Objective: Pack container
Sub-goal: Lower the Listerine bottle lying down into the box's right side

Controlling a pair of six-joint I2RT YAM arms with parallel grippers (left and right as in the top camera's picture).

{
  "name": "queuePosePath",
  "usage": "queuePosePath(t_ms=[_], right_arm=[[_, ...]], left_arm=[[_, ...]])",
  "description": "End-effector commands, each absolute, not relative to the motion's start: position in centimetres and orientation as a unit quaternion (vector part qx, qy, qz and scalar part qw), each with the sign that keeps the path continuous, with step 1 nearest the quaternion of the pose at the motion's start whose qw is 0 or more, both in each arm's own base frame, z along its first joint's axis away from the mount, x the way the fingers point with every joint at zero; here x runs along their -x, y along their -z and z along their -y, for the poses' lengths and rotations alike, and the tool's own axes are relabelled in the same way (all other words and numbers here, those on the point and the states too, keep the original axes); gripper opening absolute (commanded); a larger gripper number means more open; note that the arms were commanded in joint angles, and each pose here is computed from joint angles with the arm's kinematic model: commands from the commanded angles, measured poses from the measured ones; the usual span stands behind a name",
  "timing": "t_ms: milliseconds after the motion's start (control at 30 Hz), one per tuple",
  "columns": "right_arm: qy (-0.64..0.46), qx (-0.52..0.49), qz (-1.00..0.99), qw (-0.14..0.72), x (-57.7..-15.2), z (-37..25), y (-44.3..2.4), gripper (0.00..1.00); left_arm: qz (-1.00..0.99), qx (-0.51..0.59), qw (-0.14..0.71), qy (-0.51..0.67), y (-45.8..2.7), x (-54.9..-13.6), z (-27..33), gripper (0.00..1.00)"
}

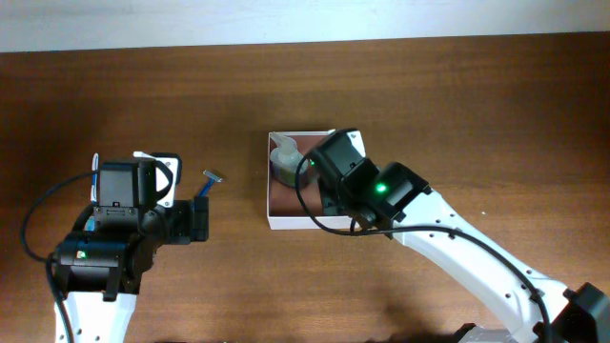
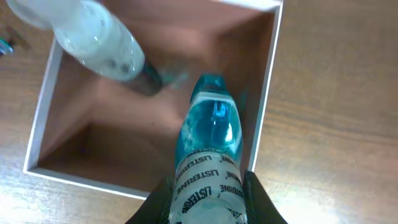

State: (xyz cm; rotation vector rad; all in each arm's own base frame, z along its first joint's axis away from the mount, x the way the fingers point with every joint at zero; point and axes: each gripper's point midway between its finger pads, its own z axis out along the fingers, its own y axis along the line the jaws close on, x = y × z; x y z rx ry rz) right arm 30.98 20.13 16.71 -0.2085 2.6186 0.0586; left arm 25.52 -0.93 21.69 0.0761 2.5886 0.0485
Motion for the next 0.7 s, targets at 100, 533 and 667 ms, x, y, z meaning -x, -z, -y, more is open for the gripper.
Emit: queuePosePath(t_ms=[100,533,667], right_arm=[[0.003,0.029,-0.957,0.290,-34.3,-16.7,-18.8,0.04],[-0.017,0.100,-0.945,0.312,-36.5,-16.4,-19.6,0.04],[-0.019,0.120,-0.941,0.315,-36.7,-16.8,-20.1,0.04]], left_arm=[[-0.960,-0.025,0.279,-0.012,-22.3,-25.7,1.1,1.00],[-0.960,-0.025,0.279,-0.012,-22.3,-25.7,1.1,1.00],[-0.960,-0.025,0.279,-0.012,-22.3,-25.7,1.1,1.00]])
